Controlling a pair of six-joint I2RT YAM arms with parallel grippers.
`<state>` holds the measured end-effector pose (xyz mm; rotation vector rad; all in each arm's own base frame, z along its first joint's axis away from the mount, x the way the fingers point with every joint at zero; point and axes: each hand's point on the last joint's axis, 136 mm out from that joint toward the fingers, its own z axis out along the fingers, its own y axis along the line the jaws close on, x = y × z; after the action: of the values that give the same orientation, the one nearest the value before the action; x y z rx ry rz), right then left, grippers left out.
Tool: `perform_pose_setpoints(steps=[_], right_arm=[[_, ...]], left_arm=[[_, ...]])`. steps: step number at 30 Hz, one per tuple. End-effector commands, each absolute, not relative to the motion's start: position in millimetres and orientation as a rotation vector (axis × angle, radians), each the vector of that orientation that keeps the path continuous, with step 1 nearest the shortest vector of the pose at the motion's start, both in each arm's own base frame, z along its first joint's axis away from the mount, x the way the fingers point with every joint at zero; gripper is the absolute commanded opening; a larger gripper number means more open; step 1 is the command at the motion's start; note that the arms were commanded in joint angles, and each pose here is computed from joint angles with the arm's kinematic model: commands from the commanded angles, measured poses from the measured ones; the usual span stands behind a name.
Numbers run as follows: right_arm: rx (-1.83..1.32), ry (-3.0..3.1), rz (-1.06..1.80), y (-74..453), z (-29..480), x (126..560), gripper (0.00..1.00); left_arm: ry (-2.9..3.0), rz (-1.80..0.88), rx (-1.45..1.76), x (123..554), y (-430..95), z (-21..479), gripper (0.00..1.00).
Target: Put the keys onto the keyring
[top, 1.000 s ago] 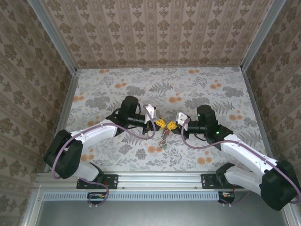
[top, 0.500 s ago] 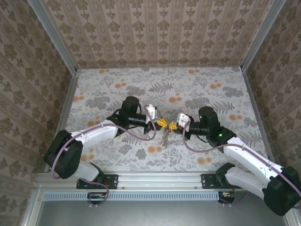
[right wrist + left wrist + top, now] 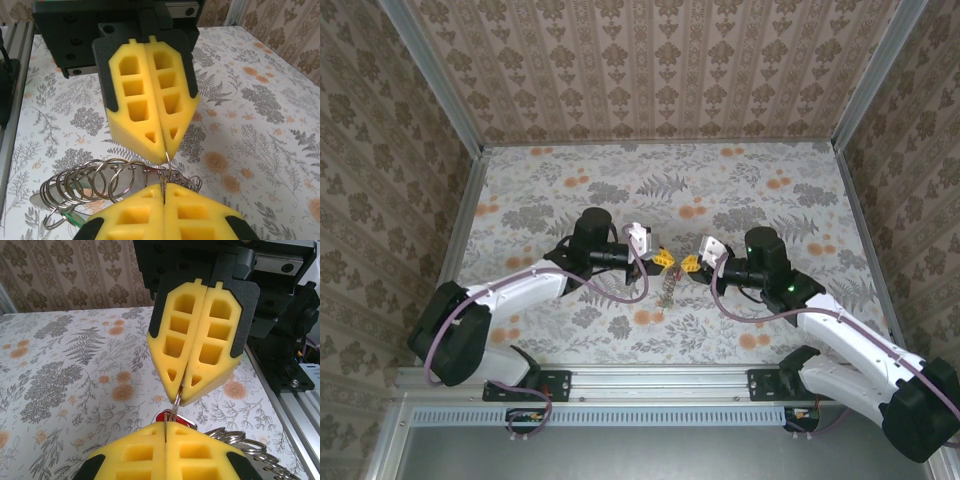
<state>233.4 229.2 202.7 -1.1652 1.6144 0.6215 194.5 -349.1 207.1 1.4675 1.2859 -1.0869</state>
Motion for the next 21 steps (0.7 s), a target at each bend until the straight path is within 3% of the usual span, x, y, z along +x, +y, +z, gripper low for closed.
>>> perform_pose_setpoints(steps=[1, 10, 16, 19, 21], right_arm=[[-1.061, 1.732, 0.674, 219.7, 195.4, 238.8, 0.00], [-0.872, 1.887, 0.878, 229.3, 196.3, 249.1, 0.00], [-0.891, 1.870, 0.853, 229.2, 192.5, 251.1, 0.00], [-0.932, 1.851, 0.822, 227.3, 193.2, 248.4, 0.00], [-0.948, 1.836, 0.803, 226.2, 194.7, 248.1, 0.00]], left_arm=[[1.232, -1.033, 1.413, 200.6, -344.6, 226.5, 0.00], [1.229, -1.022, 1.388, 202.5, -347.3, 222.4, 0.00], [1.287, -1.002, 1.377, 207.8, -346.0, 207.0, 0.00], [1.308, -0.977, 1.370, 211.6, -341.9, 205.0, 0.07], [1.315, -0.964, 1.360, 215.7, -339.3, 206.5, 0.19]])
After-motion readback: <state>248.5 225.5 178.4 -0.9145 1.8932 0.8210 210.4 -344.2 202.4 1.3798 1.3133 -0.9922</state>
